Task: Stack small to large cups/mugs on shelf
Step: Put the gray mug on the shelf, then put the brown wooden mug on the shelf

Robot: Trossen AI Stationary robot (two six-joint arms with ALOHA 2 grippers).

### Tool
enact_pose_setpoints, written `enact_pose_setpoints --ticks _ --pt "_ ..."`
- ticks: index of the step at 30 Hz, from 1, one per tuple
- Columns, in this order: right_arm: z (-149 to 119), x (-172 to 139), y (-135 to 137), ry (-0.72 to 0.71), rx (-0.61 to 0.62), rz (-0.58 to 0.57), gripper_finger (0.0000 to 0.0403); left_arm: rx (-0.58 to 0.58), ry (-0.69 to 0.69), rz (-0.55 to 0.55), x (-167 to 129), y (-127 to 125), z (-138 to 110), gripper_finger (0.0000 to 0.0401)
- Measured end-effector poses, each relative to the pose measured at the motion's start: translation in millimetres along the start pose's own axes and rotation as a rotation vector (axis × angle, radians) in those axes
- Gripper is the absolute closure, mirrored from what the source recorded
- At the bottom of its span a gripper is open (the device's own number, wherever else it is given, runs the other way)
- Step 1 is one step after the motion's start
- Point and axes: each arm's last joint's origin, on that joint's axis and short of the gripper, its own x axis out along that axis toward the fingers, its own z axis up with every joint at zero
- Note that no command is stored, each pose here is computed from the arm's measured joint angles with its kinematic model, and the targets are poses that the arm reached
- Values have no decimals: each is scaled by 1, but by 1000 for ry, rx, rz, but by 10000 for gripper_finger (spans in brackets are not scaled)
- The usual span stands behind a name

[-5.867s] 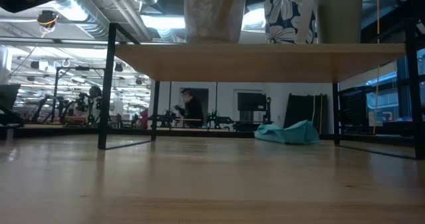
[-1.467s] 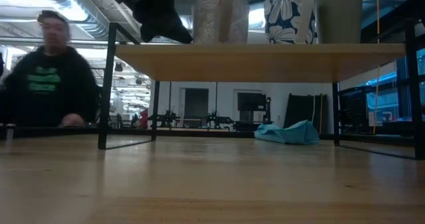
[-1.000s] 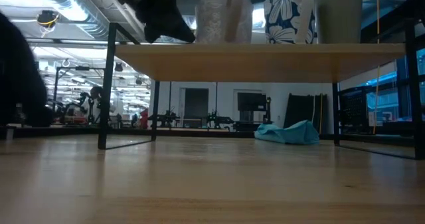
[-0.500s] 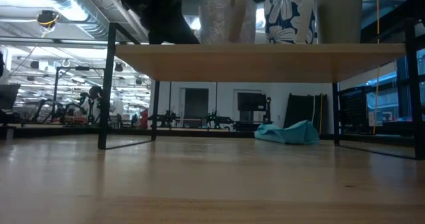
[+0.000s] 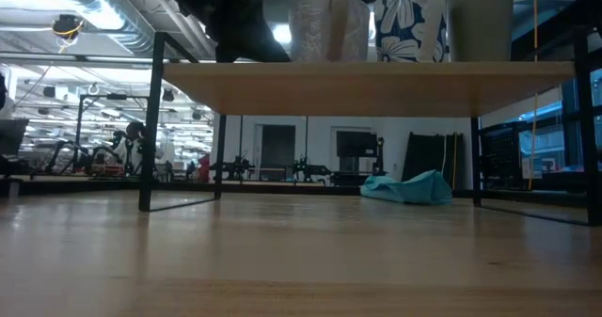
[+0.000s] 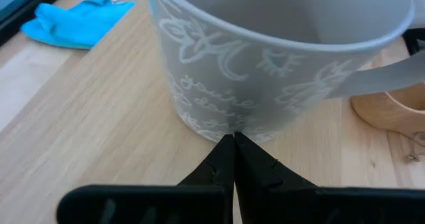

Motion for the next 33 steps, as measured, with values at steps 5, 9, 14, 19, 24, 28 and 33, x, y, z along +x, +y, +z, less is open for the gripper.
enact_pose_setpoints --ticks 5,9,14,19,24,28,33 --pt "0 0 0 0 -1 0 390 2 9 -29 0 -2 -1 401" --pt "0 0 0 0 -4 0 396 7 15 -32 -1 -4 -2 401" --pt "0 0 0 0 -4 0 396 20 57 -21 -2 -6 -7 401" --pt "0 0 0 4 -21 2 380 4 38 -46 -13 -13 -6 401" --pt "-1 0 1 44 -77 25 372 -22 -78 -127 -47 -22 7 401" --pt "-3 -2 8 58 -202 104 371 -33 -166 -162 -77 -26 13 401" --pt "-24 -15 23 144 -273 252 371 -19 -221 -236 -106 -36 12 401"
